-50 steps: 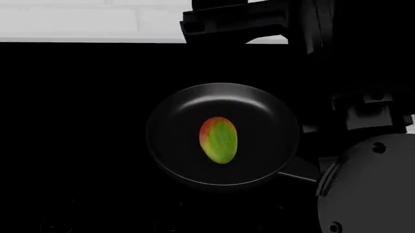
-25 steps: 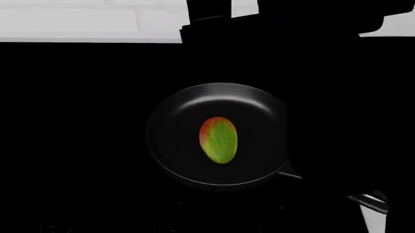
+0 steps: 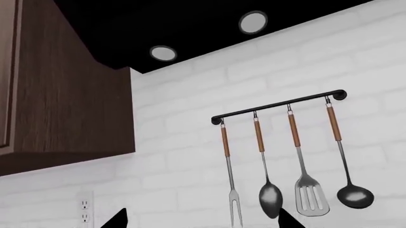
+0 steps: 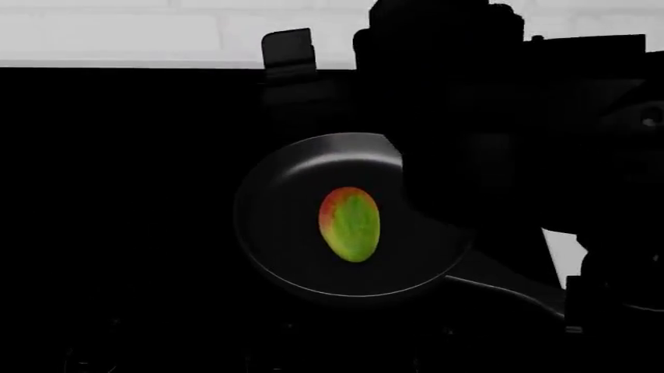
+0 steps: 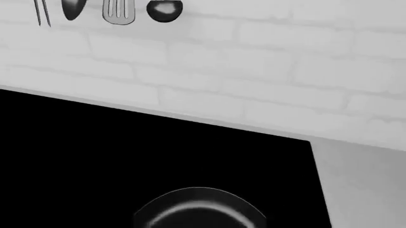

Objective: Pick the mango from the pan and place it in the bowl.

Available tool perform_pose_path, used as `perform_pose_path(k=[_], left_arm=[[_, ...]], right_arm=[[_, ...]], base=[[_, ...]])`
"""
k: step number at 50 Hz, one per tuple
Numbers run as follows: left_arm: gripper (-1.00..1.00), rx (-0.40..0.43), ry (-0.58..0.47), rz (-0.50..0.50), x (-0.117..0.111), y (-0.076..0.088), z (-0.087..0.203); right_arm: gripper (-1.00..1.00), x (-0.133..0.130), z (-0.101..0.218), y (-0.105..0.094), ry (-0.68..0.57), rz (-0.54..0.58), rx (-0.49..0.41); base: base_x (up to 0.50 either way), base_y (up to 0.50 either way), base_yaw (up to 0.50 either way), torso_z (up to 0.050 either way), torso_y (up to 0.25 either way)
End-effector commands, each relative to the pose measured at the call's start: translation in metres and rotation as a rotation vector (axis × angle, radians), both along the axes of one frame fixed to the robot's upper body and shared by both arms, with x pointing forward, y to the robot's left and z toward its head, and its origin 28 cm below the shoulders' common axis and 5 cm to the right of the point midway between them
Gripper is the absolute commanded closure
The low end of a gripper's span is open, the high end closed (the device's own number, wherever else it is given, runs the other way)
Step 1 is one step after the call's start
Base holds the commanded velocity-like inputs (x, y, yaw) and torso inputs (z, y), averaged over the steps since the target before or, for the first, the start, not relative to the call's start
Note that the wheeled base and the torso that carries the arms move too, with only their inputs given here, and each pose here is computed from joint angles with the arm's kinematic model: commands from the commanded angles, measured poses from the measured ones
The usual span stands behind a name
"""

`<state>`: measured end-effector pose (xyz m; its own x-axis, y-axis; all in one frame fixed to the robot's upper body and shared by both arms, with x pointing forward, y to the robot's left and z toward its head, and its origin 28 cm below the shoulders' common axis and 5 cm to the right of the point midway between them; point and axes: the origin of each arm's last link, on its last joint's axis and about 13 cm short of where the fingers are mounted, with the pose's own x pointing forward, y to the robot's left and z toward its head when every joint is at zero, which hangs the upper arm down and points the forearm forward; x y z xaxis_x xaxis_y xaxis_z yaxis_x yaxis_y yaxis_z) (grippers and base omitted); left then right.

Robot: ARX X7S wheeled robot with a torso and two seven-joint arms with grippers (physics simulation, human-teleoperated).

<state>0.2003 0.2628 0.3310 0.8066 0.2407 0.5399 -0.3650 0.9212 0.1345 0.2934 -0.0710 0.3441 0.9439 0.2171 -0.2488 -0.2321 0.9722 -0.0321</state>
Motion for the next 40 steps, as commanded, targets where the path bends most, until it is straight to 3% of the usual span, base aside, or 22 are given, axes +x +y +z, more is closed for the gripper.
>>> perform_pose_path(k=[1, 40], left_arm=[[-1.0, -0.029, 0.008, -0.001, 0.002, 0.001, -0.002], [-1.0, -0.043, 0.031, -0.001, 0.009, 0.004, -0.003]], right_arm=[[-1.0, 0.013, -0.01, 0.007, 0.082, 0.037, 0.039], [-1.0, 0.021, -0.053, 0.011, 0.161, 0.039, -0.015]], base=[[0.0, 0.0, 0.0, 0.0, 0.0], [0.0, 0.0, 0.0, 0.0, 0.0]])
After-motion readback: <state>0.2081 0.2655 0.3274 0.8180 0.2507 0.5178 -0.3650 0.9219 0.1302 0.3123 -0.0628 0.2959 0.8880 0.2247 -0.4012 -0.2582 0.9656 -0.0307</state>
